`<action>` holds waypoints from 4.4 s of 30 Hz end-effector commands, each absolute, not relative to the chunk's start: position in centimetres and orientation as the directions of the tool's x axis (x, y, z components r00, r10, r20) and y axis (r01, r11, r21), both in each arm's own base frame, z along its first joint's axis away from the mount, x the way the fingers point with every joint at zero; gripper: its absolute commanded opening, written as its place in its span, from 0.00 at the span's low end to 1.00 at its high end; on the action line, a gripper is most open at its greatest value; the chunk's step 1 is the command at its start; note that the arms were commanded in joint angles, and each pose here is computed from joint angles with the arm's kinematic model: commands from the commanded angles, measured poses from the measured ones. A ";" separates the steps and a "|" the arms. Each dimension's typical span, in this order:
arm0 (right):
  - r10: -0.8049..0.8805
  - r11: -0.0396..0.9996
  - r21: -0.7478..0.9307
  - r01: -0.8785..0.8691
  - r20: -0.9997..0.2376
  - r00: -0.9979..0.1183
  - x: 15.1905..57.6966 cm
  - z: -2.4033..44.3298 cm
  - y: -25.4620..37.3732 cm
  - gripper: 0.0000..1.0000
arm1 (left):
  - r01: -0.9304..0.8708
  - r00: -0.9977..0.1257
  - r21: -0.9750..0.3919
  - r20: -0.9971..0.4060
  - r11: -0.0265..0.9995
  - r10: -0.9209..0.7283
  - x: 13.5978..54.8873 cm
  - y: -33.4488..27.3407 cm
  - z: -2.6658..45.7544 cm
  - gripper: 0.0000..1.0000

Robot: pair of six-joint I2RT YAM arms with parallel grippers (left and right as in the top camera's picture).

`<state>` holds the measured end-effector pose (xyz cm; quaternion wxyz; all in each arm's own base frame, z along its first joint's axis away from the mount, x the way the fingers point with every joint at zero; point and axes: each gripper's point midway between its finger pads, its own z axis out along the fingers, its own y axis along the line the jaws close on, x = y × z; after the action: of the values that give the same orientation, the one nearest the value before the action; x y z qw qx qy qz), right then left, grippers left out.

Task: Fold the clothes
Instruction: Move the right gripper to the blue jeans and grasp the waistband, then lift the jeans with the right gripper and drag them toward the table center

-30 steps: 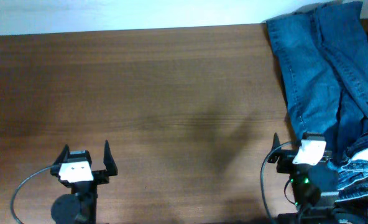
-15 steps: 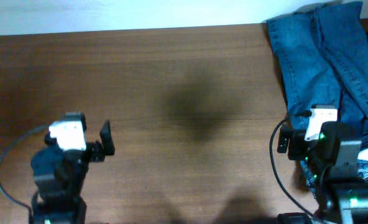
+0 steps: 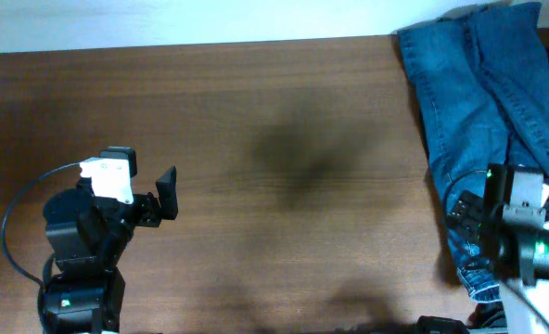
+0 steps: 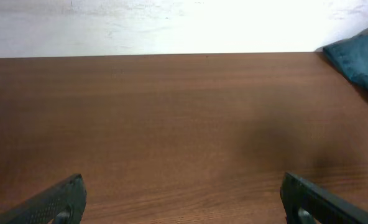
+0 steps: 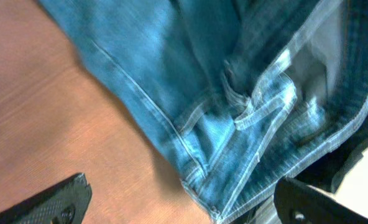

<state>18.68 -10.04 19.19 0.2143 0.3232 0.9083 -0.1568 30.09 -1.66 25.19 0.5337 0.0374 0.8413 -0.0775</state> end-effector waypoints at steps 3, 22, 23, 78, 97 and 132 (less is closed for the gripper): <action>0.700 0.580 -0.118 0.806 -0.434 -0.567 18.3 17.7 -12.3 0.99 | 0.157 -0.405 -0.097 -0.914 0.983 -0.026 30.2 -1.8 26.4 0.99; 0.803 0.549 -0.196 0.812 -0.146 -0.578 17.2 11.5 -15.7 0.99 | 0.149 -0.477 -0.117 -0.879 0.982 -0.033 31.8 -1.7 23.9 0.99; 0.804 0.555 -0.193 0.809 -0.124 -0.582 17.0 11.5 -15.3 0.99 | 0.149 -0.476 -0.117 -0.879 0.982 -0.032 31.9 -1.7 23.9 0.99; 0.834 0.551 0.060 0.832 -0.043 -0.549 17.9 4.8 -10.1 0.04 | 0.152 -0.444 -0.108 -0.895 0.982 -0.029 33.1 -1.6 24.3 1.00; 0.058 0.896 0.282 -0.343 -0.841 -0.538 35.6 36.1 14.1 0.04 | 0.160 -0.378 -0.090 -0.926 0.983 -0.023 33.8 -1.5 25.9 1.00; -0.460 0.848 0.087 -0.522 -0.369 -0.808 35.5 15.9 11.3 1.00 | 0.160 -0.411 -0.101 -0.911 0.982 -0.027 33.7 -1.6 25.1 0.99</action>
<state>35.70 10.49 17.96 0.1921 -0.1965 0.9576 0.0870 33.42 -1.50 24.28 0.5355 0.0395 0.8398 -0.0803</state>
